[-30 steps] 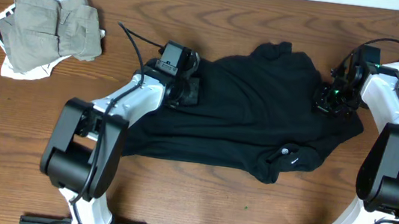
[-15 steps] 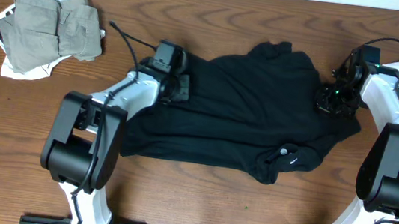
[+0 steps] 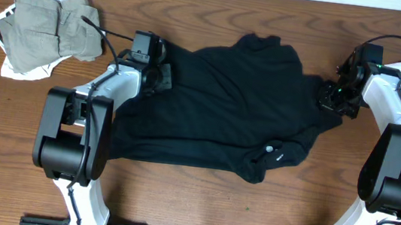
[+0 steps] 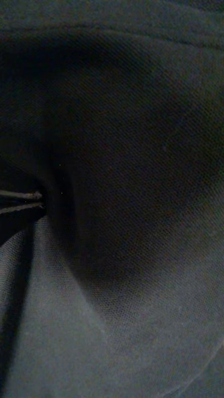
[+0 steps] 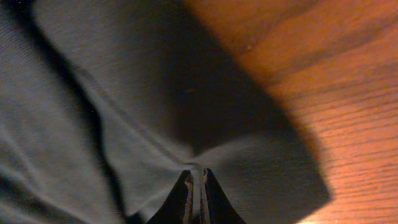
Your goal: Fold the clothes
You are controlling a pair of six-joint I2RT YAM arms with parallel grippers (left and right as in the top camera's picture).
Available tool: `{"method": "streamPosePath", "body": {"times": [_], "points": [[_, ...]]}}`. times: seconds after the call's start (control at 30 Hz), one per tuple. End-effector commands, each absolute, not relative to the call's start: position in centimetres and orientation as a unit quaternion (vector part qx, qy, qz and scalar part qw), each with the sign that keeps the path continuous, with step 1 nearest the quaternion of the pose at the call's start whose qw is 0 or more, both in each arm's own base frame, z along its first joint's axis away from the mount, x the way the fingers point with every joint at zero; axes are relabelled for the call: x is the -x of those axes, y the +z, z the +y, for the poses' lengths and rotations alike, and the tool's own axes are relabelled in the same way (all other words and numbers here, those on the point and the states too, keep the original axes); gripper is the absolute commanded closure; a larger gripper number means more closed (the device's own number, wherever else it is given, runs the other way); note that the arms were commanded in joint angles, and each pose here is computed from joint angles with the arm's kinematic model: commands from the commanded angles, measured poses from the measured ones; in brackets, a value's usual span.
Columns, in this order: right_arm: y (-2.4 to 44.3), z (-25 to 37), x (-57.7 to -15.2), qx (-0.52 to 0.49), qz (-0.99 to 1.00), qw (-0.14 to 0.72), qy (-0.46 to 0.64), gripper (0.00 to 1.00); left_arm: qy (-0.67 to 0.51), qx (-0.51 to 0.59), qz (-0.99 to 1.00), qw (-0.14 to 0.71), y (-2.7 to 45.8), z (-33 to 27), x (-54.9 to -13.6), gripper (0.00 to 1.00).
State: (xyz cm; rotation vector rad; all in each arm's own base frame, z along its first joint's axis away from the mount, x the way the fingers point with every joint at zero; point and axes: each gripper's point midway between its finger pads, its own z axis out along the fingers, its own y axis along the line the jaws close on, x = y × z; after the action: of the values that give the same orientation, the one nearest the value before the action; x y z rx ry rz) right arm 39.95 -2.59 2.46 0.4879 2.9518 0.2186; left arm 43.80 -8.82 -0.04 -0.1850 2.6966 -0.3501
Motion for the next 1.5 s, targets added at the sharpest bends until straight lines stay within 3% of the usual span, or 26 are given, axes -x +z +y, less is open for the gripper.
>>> {"method": "streamPosePath", "body": {"times": [0.0, 0.33, 0.5, 0.77, 1.0, 1.27, 1.47], "points": [[1.7, -3.3, -39.7, -0.172, 0.982, 0.066, 0.044, 0.95, -0.033, 0.097, 0.979, 0.175, -3.6, -3.9, -42.3, 0.94], [2.0, -4.1, -39.5, -0.191, 0.979, 0.06, 0.029, 0.99, -0.021, 0.116, 0.977, 0.175, -3.6, -1.8, -42.4, 0.94], [5.1, -0.7, -41.3, -0.165, 0.977, 0.075, 0.113, 0.99, -0.02, 0.116, 0.978, 0.173, -3.7, -1.8, -42.3, 0.94], [10.0, 3.8, -44.0, -0.107, 0.978, 0.121, 0.132, 0.99, -0.02, 0.116, 0.978, 0.174, -3.7, -1.8, -42.3, 0.94], [6.1, 4.6, -42.2, -0.084, 0.991, 0.081, 0.066, 0.99, -0.02, 0.116, 0.978, 0.172, -3.7, -1.8, -42.2, 0.94], [1.0, 6.2, -40.8, -0.077, 0.991, 0.025, 0.107, 0.99, -0.02, 0.117, 0.978, 0.173, -3.7, -1.8, -42.2, 0.94], [-0.3, 6.5, -40.7, -0.071, 0.991, 0.014, 0.11, 0.99, -0.02, 0.117, 0.978, 0.173, -3.7, -1.8, -42.2, 0.94]]}}
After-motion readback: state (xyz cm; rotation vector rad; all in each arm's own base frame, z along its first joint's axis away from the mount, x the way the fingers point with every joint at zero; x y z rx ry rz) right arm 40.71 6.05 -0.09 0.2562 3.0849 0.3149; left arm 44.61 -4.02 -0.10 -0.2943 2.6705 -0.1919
